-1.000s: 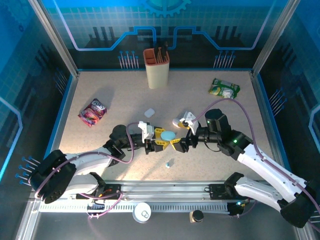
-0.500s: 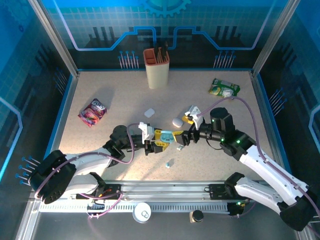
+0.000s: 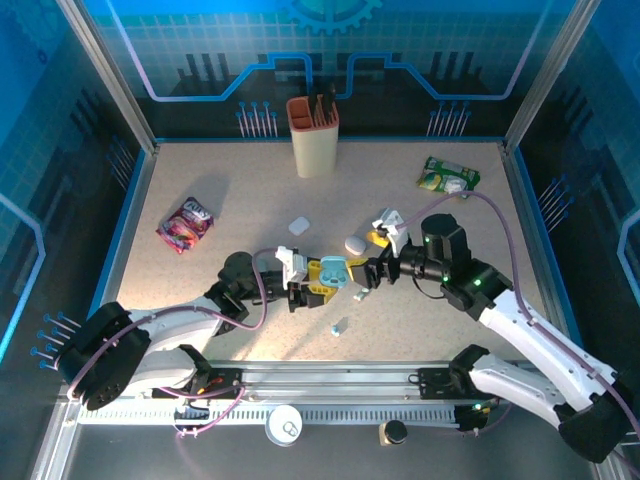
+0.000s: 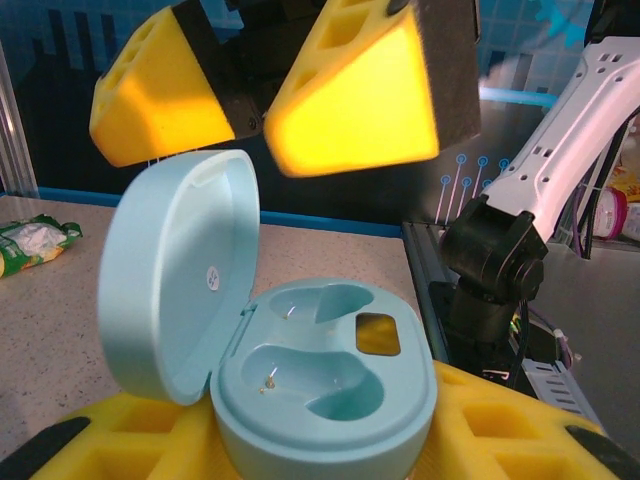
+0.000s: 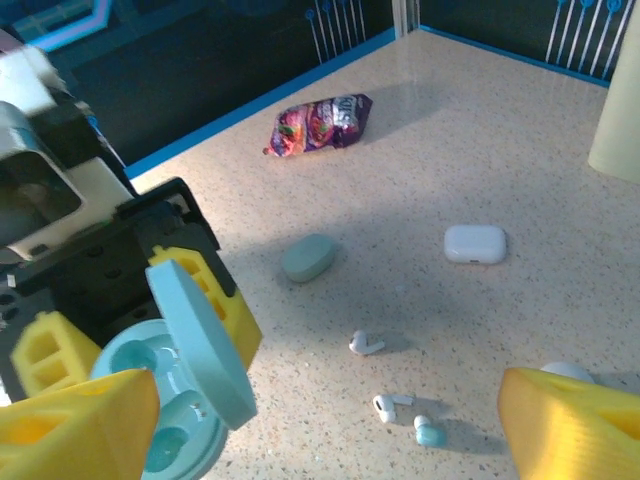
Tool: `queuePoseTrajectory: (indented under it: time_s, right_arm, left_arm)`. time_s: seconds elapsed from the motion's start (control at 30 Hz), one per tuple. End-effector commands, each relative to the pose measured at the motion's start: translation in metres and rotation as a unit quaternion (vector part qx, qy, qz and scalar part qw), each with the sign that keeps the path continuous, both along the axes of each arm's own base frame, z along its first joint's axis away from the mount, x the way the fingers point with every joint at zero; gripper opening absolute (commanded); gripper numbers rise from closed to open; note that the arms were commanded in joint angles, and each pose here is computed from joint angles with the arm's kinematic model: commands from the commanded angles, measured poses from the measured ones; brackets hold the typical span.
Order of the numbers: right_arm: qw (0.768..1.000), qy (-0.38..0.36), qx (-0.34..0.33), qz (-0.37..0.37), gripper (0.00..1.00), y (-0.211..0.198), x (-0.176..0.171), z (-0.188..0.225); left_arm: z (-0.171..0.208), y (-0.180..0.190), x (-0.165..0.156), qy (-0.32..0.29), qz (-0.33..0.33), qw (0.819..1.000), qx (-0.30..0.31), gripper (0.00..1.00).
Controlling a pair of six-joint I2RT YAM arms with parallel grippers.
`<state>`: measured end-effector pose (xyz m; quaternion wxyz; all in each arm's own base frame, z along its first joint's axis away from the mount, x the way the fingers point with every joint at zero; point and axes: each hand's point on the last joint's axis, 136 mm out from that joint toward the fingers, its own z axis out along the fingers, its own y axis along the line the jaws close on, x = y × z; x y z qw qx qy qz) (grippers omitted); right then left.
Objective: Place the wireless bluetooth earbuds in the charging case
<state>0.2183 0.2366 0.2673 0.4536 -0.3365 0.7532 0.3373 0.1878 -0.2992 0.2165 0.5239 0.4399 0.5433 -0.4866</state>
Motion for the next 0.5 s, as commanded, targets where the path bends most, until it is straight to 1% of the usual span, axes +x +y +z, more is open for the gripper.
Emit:
queuePoseTrajectory:
  time_s: [0.0,0.03,0.13,0.23,0.27,0.33,0.47]
  right_arm:
    - [0.999,-0.019,0.031,0.014,0.89,-0.003,-0.01,0.017]
    - [0.999,-0.019,0.037,0.006,0.89,-0.005,-0.009,0.018]
    - [0.997,0.012,0.059,-0.042,0.87,-0.019,0.001,0.012]
    - [0.985,0.084,0.088,-0.122,0.8,-0.038,0.02,-0.005]
    - [0.976,0.116,0.093,-0.156,0.77,-0.047,0.028,-0.015]
    - [0.958,0.182,0.098,-0.2,0.73,-0.055,0.038,-0.038]
    - [0.912,0.312,0.09,-0.252,0.69,-0.053,0.041,-0.094]
  left_arm:
    - [0.005,0.004,0.0,-0.021,0.007,1.0,-0.014,0.41]
    - [0.005,0.006,0.002,-0.021,0.012,1.0,-0.016,0.41]
    - [0.004,0.011,0.008,-0.021,0.028,0.999,-0.022,0.41]
    - [0.004,0.019,0.015,-0.021,0.048,0.998,-0.031,0.41]
    - [0.004,0.022,0.017,-0.021,0.055,0.998,-0.035,0.41]
    - [0.003,0.025,0.019,-0.02,0.064,0.997,-0.036,0.41]
    - [0.001,0.03,0.021,-0.021,0.079,0.996,-0.036,0.41]
